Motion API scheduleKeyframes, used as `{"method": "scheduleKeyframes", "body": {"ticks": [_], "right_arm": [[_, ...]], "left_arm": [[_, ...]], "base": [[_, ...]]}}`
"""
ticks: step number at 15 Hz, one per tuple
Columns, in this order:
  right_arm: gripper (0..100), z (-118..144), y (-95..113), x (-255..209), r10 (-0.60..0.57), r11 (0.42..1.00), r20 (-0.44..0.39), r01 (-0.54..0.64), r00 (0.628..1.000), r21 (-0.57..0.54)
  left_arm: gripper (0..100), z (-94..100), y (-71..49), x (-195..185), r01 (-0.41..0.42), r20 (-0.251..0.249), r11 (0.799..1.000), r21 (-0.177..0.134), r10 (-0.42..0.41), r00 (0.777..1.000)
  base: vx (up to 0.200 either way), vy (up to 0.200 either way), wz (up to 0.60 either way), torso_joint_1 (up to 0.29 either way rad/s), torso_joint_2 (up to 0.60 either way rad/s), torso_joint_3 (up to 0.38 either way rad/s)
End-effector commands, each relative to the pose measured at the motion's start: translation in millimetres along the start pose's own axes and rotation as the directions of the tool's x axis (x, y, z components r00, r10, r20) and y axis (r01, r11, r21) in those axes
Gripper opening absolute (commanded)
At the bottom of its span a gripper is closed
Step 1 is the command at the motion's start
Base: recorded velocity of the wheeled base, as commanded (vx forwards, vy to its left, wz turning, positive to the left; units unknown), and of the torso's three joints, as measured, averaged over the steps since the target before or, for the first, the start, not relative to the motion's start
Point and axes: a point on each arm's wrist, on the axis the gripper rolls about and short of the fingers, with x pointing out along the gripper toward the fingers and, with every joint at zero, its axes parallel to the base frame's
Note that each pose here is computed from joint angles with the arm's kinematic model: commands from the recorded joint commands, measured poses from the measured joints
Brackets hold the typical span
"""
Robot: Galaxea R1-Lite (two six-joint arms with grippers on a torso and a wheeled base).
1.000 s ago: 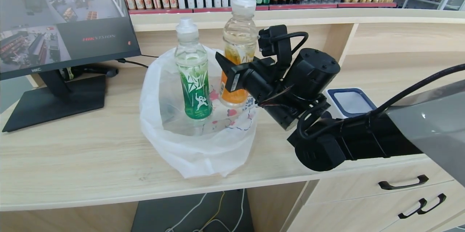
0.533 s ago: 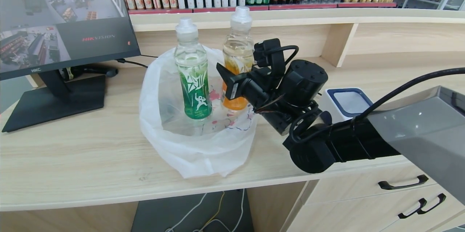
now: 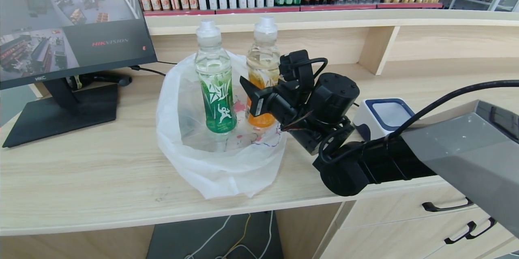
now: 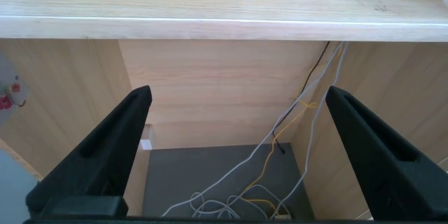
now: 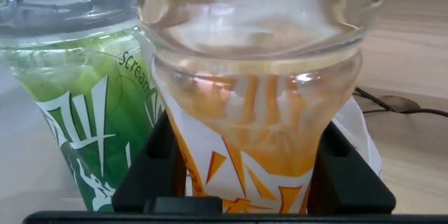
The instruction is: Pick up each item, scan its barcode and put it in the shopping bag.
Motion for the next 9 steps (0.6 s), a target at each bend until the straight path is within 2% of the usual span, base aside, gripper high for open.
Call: {"method": "scheduleKeyframes", "body": {"ticks": [1, 9], "right_arm": [[0, -3.0, 0.2, -0.1, 0.001, 1.000, -0.010, -0.001, 1.000, -0.001], [0, -8.7, 1.1, -2.1, 0.003, 1.000, -0.028, -0.004, 1.000, -0.001]], "left_arm": [[100, 0.0, 0.0, 0.0, 0.000, 0.000, 1.000, 0.000, 0.000, 1.000], [100, 0.0, 0.0, 0.0, 0.001, 0.000, 1.000, 0.000, -0.001, 1.000]], "base": [[0.000, 0.000, 0.00, 0.000, 0.00, 0.000], [0.000, 0.000, 0.00, 0.000, 0.00, 0.000]]}}
